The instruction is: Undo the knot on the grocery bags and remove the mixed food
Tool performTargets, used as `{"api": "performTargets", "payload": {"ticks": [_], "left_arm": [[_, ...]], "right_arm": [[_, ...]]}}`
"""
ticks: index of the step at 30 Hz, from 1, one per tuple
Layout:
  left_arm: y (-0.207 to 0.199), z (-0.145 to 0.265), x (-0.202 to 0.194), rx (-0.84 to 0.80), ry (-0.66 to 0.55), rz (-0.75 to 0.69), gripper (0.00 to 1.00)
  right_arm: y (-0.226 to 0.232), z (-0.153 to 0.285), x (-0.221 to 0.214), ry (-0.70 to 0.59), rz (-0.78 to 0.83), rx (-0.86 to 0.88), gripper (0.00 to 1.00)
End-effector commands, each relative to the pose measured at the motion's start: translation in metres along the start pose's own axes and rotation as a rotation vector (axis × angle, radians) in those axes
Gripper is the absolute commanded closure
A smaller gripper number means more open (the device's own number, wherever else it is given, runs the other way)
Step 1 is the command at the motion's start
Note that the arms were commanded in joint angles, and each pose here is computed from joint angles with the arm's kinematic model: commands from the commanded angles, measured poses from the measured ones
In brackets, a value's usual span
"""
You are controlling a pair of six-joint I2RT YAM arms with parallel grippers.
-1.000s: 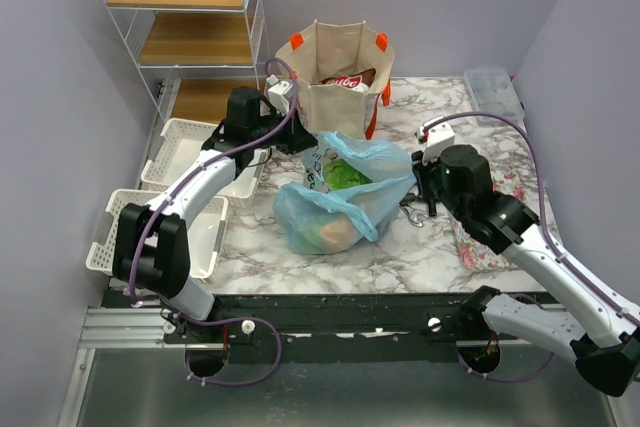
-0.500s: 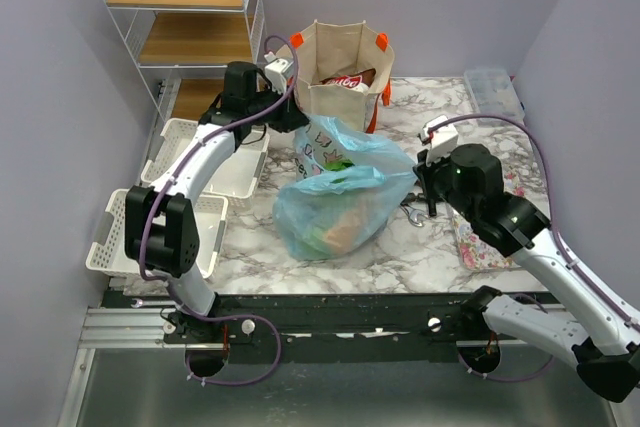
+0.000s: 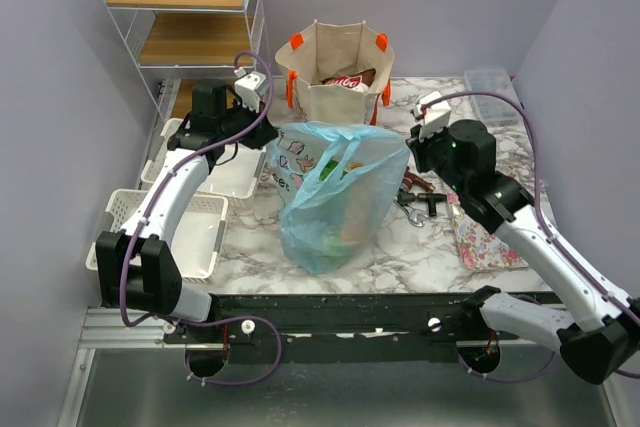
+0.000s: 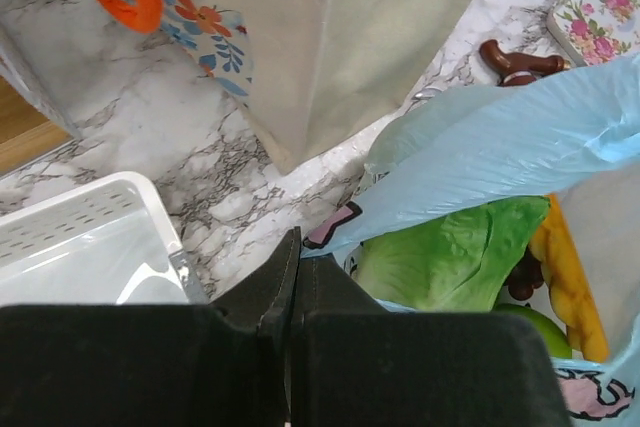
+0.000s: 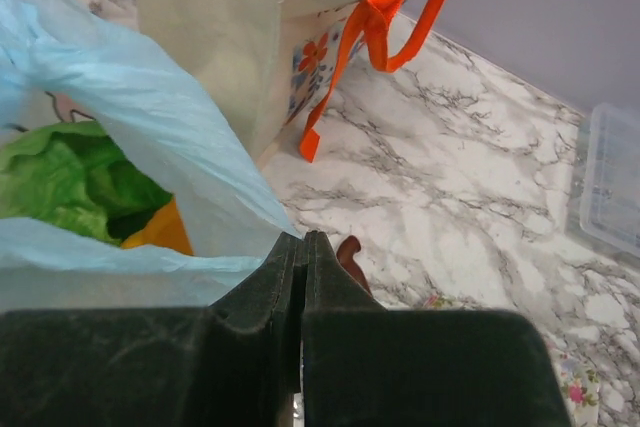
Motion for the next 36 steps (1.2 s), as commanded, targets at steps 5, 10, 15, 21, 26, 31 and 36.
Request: {"api": "performTargets", "payload": {"ticks": [5, 10, 15, 21, 26, 31, 36], "left_arm": [[0.016, 0.020, -0.014, 0.069, 0.041, 0.016, 0.86], [-0.029, 0.053, 0.010, -0.158, -0.057, -0.105, 0.42], [-0.062, 0.094, 0.016, -0.304, -0.050, -0.403, 0.24], [-0.080, 0.081, 0.014, -0.409, 0.026, -0.477, 0.22], [-0.071, 0.035, 0.018, -0.359, 0.059, -0.341, 0.22], [-0.063, -0.007, 0.012, -0.330, 0.132, -0.257, 0.18], [-0.059, -0.038, -0.004, -0.300, 0.235, -0.158, 0.24]], "right_arm": [[-0.018, -0.053, 0.016, -0.016, -0.031, 0.105, 0.90], [0.011, -0.034, 0.023, 0.068, -0.054, 0.334, 0.33], [0.025, 0.013, 0.029, 0.056, 0.064, 0.509, 0.13], [0.044, 0.018, 0.027, 0.066, 0.061, 0.670, 0.12], [0.049, -0.009, 0.040, 0.044, 0.004, 0.694, 0.14], [0.057, -0.024, 0.034, 0.029, 0.006, 0.731, 0.14], [0.068, -0.032, 0.028, 0.025, 0.020, 0.762, 0.14]]}}
Point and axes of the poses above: each gripper's point midway between its finger pads, its own z axis back along the fingers, its own y axis along the line the jaws close on, x = y × z, the point moved 4 cm from there along z, back along the fingers, and after that the axes turned 5 degrees about -z, right-handed, at the moved point
